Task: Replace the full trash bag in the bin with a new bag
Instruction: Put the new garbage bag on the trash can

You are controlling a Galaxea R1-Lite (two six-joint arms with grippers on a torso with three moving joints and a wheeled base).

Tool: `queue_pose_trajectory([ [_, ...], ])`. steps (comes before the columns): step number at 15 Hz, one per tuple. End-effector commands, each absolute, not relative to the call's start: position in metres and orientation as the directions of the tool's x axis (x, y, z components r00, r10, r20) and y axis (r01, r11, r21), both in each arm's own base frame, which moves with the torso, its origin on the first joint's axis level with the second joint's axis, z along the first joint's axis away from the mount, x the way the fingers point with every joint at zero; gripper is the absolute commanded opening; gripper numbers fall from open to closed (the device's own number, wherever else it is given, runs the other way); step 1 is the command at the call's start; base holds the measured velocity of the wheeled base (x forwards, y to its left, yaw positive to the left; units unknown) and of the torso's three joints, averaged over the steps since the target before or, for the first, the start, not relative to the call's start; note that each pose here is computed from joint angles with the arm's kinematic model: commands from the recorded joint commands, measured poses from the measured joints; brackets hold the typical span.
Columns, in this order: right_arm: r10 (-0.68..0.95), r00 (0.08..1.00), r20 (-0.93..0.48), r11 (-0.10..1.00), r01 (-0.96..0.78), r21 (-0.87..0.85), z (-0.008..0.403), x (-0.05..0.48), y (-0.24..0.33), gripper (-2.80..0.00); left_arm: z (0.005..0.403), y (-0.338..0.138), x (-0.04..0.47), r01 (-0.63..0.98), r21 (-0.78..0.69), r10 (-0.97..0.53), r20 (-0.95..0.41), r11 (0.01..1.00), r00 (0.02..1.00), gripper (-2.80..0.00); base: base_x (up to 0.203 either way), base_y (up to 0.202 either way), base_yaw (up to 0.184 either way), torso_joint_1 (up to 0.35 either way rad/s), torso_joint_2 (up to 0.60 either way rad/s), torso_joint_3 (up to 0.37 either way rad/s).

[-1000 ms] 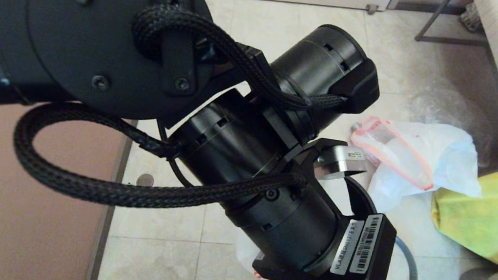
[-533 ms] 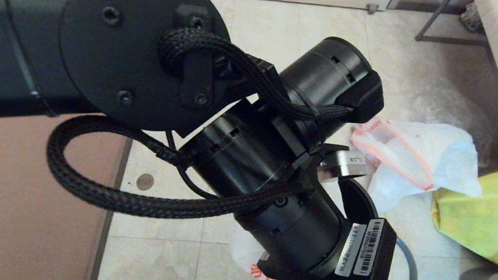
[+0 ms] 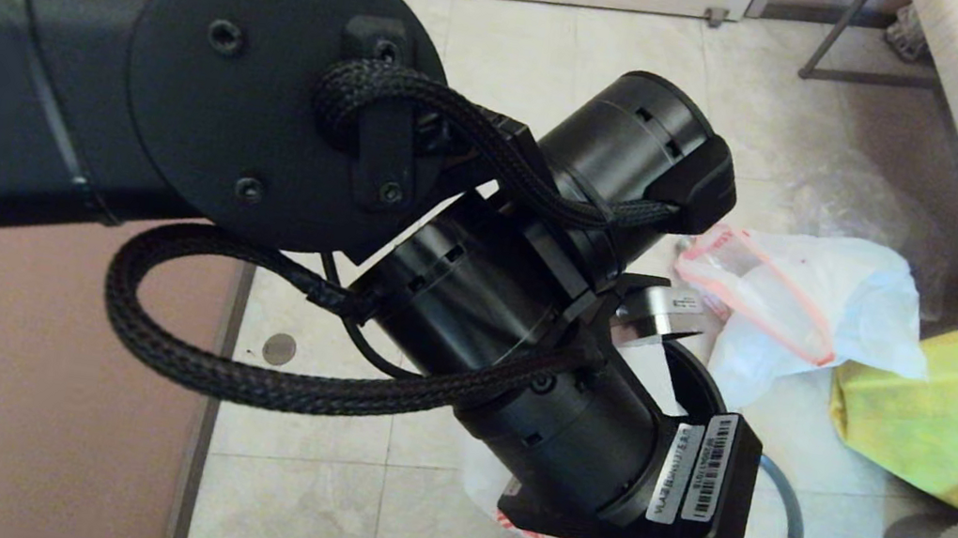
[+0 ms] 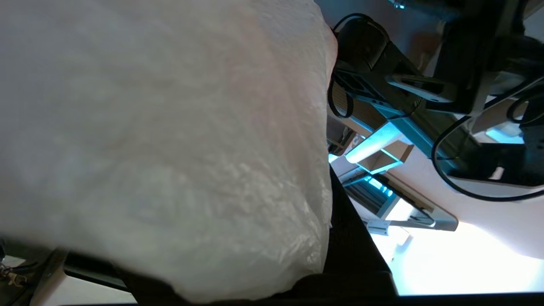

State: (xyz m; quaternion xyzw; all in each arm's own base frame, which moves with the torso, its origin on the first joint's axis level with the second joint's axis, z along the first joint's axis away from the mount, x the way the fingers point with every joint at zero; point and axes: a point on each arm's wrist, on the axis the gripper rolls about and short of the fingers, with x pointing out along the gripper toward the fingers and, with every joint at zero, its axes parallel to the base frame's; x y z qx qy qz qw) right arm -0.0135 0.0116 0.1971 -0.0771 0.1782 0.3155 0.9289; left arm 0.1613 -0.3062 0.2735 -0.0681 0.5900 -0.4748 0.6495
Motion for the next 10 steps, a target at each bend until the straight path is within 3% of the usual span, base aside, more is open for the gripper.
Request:
queue_pose_trajectory([
  [1,0.578,0.697,-0.424,0.77,-0.638,0.001,0.201,0.01,0.013,0.0,0.273,-0.305,0.162,0.529,-0.651,-0.695,-0.703,0.545,-0.148,-2.8,0.0,0.0,0.0,0.0,0.0,0.0],
  [10,0.55,0.648,-0.527,0.721,-0.686,-0.091,0.195,0.045,0.024,0.0,0.277,-0.3,0.175,0.524,-0.649,-0.722,-0.686,0.552,-0.089,-2.8,0.0,0.0,0.0,0.0,0.0,0.0],
])
